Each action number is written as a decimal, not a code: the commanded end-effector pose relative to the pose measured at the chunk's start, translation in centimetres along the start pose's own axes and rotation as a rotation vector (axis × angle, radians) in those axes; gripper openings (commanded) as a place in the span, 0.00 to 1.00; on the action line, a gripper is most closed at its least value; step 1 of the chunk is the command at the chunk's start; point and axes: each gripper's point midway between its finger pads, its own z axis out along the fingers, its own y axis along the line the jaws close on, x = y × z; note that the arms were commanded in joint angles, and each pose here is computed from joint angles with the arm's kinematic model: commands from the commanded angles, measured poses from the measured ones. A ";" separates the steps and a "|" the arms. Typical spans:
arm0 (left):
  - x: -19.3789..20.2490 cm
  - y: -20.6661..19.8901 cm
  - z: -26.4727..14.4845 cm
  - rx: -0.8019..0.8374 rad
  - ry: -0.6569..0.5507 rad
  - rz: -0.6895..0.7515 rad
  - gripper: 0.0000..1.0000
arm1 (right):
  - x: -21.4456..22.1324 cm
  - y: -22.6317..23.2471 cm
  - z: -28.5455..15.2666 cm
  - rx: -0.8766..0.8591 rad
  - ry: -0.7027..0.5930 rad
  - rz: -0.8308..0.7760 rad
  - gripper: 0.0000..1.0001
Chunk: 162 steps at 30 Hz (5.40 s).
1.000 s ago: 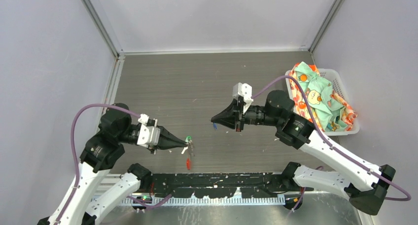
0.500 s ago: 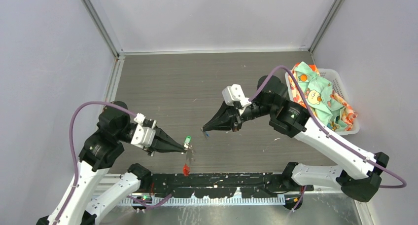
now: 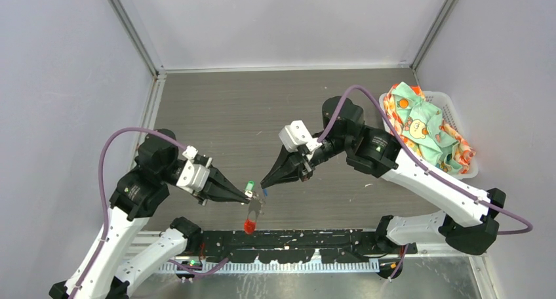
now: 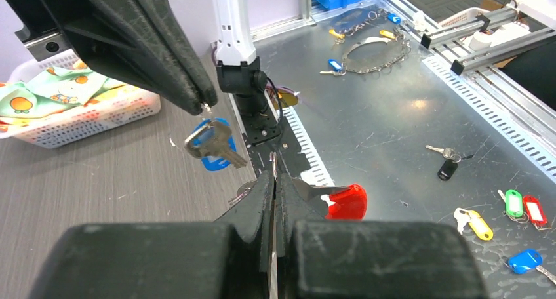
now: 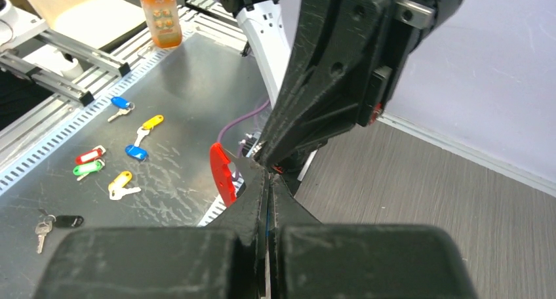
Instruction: Put the keys on the keyring
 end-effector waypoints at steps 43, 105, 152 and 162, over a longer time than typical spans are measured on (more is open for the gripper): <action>-0.7 0.2 -0.1 0.000 0.017 0.065 0.00 | -0.8 0.5 3.2 -0.091 -0.015 -0.057 0.01; -0.6 0.9 -0.3 -0.034 0.047 0.071 0.00 | 1.5 3.1 1.8 -0.144 0.056 -0.029 0.01; -3.9 3.7 -0.2 -0.159 -0.036 0.024 0.00 | -1.9 -1.4 0.1 0.286 -0.111 0.065 0.35; -3.5 4.7 -0.4 -0.224 -0.035 0.005 0.00 | -2.0 -2.0 0.2 0.313 -0.133 0.072 0.36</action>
